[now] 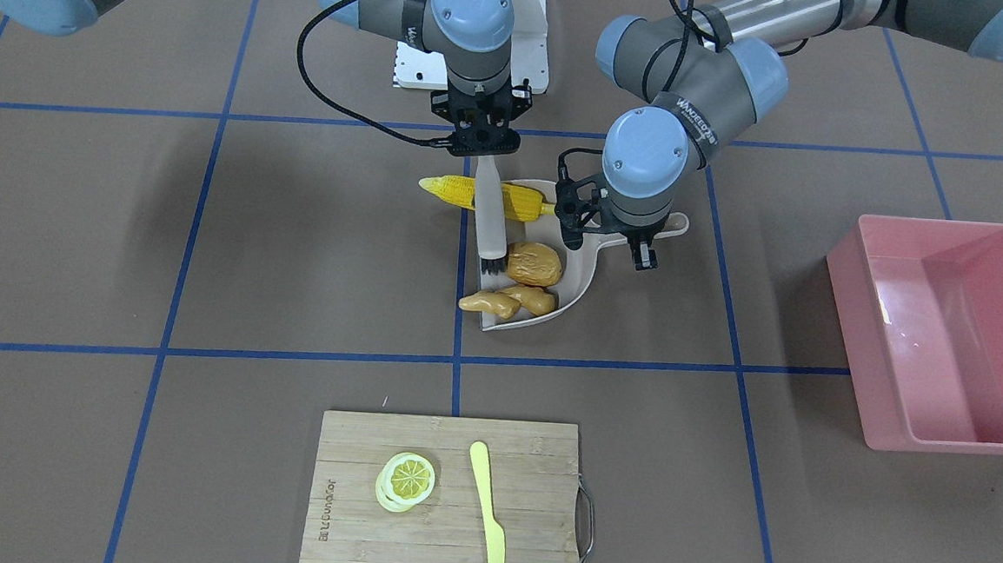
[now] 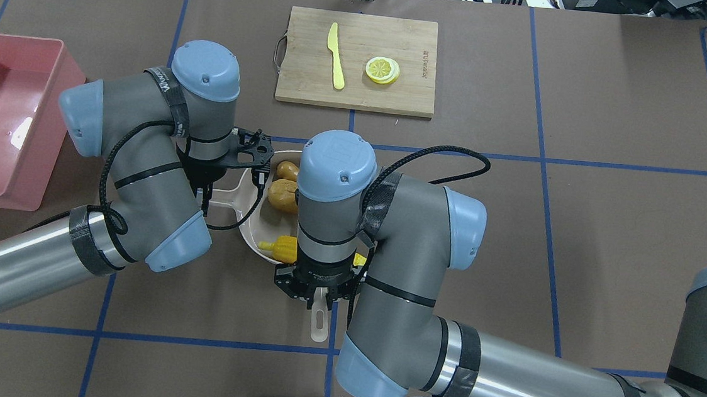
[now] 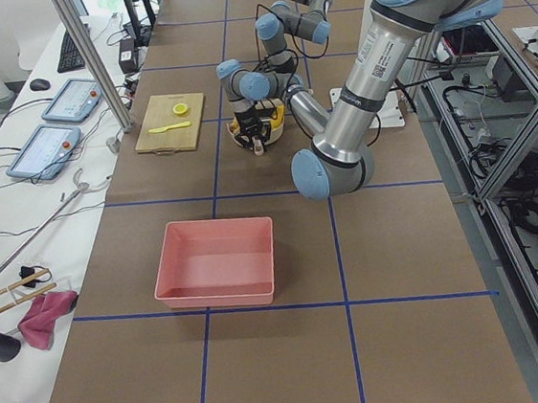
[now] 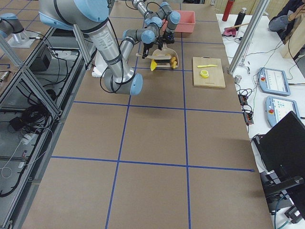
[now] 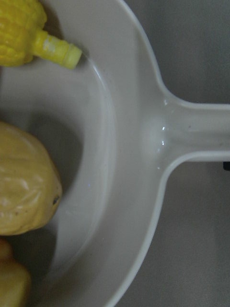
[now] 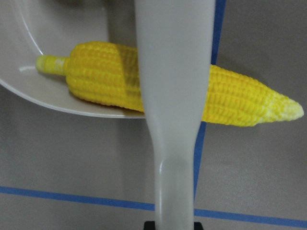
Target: Sweep and dump trash into bin
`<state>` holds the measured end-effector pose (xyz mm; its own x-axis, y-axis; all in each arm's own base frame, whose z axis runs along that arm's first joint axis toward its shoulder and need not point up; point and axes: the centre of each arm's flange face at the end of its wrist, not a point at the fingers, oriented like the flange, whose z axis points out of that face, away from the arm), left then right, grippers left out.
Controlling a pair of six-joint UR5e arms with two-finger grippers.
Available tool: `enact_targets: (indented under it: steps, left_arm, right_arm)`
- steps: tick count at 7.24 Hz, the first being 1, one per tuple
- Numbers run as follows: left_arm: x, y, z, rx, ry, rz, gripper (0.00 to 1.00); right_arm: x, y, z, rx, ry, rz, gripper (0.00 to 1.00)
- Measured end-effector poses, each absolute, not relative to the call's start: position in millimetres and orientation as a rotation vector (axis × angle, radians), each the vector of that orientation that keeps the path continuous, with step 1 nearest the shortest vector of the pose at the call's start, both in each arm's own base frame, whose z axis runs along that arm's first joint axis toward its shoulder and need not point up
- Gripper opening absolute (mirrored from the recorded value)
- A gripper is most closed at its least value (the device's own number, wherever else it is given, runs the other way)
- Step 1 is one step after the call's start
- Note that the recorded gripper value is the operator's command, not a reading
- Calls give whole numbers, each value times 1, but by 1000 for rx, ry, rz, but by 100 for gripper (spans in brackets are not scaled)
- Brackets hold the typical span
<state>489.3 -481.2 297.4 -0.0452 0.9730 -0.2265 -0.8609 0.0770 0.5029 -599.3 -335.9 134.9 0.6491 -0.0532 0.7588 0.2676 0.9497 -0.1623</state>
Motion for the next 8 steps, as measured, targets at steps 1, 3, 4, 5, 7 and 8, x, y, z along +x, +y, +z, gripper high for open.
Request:
enact_targets:
  steps: [1,3,4,5,7,8]
  left_arm:
    - [490,-481,298,238,602,1507,0]
    - [490,-480,297,256,605,1510,0]
    - [490,-480,297,264,606,1511,0]
    - [490,-480,296,276,609,1512,0]
    - [490,-480,294,292,613,1511,0]
    - [490,-480,292,305,616,1511,0]
  right_arm:
    - [-588,-338,131,-270,-843,-173,0]
    - [-552,-358,128,-256,-831,-122,0]
    - [-529,-366,136,-251,-819,-94,0]
    - [-502,-368,153,-250,-803,-70,0]
    - [-456,-347,192,-278,-758,-30,0]
    - [-450,-330,206,-304,-724,-10,0]
